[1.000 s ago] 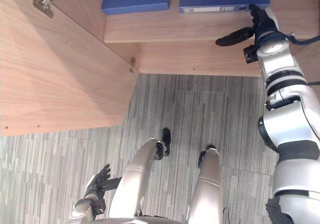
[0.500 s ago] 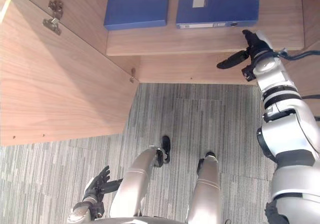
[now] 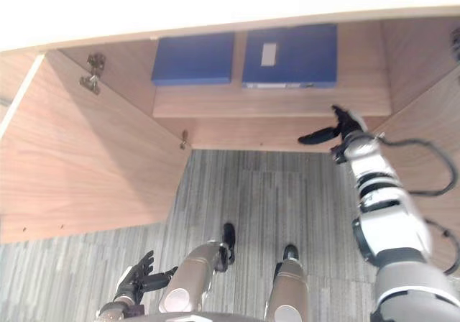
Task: Walk over to the cabinet, pick up the folder, carry it to the office cabinet, place the folder inside the office cabinet, then close the office cabinet door
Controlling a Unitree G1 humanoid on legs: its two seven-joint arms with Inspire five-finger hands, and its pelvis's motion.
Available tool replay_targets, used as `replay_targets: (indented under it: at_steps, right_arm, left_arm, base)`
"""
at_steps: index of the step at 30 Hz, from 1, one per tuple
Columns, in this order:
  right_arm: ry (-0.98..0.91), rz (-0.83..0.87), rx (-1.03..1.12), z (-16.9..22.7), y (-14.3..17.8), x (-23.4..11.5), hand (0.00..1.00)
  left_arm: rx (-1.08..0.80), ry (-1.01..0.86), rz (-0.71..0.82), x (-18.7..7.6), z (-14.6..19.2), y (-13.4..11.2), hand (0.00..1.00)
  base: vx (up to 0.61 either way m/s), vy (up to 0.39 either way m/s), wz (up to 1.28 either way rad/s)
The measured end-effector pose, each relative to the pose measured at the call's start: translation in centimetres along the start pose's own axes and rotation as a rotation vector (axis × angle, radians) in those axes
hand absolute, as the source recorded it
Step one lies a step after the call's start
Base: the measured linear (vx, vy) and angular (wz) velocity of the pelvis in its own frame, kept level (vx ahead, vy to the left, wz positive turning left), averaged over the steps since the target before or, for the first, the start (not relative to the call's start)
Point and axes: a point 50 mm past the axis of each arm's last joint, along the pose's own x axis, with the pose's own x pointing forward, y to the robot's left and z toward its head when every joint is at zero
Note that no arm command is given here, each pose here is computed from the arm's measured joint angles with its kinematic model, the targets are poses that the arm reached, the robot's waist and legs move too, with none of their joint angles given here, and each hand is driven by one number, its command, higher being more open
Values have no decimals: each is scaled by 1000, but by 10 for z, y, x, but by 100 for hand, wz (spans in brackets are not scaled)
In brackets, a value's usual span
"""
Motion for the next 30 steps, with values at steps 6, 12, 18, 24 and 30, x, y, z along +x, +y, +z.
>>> replay_targets:
  at_steps: [6,12,18,24,30]
  right_arm:
    - [346,139,507,-127,121,-54,100]
    - [765,-53,1024,-230,187,-163,100]
    - [792,-319,1076,-265,164,-209,100]
    - [806,-483,1065,-277,144,-225,100]
    - [751,-599,1050,-274,123,-220,100]
  left_arm:
    - [57,63,45,3,-10,-1,100]
    - [23,181,100,1,-34,-8,100]
    - [7,203,179,4,-34,-1,100]
    - [-33,212,182,10,-30,-16,100]
    - [-134,248,237,8,-37,-19,100]
  base:
    - [77,-59,5]
    - [29,40,-75]
    - [-85,15,-90]
    - [-161,-2,-79]
    - [-77,-4,-79]
